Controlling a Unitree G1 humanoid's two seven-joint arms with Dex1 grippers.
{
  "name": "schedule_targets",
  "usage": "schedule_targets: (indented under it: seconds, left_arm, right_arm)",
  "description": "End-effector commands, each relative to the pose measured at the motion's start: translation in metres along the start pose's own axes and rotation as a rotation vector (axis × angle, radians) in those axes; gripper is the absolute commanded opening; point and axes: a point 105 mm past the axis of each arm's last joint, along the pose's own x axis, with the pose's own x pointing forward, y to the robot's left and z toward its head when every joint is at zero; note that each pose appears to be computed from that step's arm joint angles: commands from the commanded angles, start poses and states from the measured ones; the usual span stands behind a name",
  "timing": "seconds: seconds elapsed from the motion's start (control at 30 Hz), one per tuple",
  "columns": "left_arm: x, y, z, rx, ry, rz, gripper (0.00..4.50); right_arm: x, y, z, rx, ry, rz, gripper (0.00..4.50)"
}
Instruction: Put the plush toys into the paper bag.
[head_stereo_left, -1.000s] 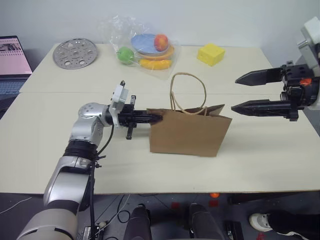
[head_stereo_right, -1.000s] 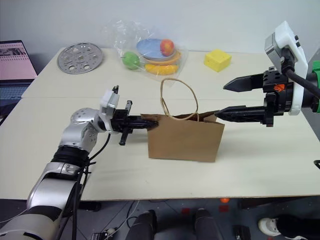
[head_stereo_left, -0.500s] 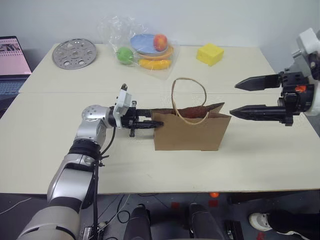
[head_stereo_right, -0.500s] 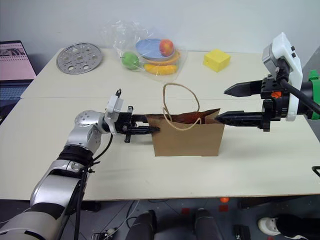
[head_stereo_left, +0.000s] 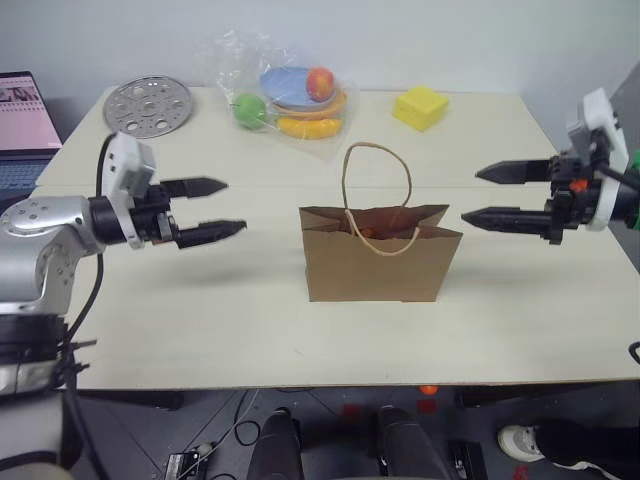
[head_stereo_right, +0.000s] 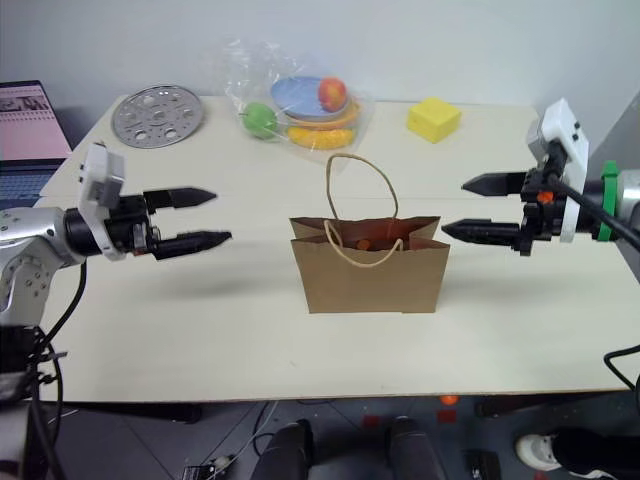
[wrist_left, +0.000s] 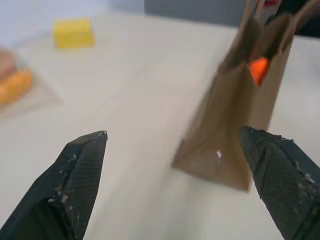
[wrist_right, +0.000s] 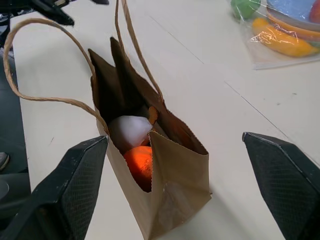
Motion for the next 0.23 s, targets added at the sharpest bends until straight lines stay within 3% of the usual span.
schedule_targets:
  seconds: [0.03, 0.13, 0.23]
  left_arm:
    - [-0.010, 0.010, 0.034, 0.100, -0.055, 0.116, 4.48]
    - [-0.015, 0.014, 0.031, 0.131, 0.024, 0.122, 4.48]
    - [-0.015, 0.013, 0.034, 0.080, 0.001, 0.081, 4.48]
  right_arm:
    - [-0.008, -0.005, 0.009, -0.048, -0.043, -0.066, 4.50]
    - [-0.007, -0.007, 0.000, -0.061, -0.016, -0.066, 4.50]
    - [-0.007, -0.009, -0.002, -0.063, -0.020, -0.065, 4.50]
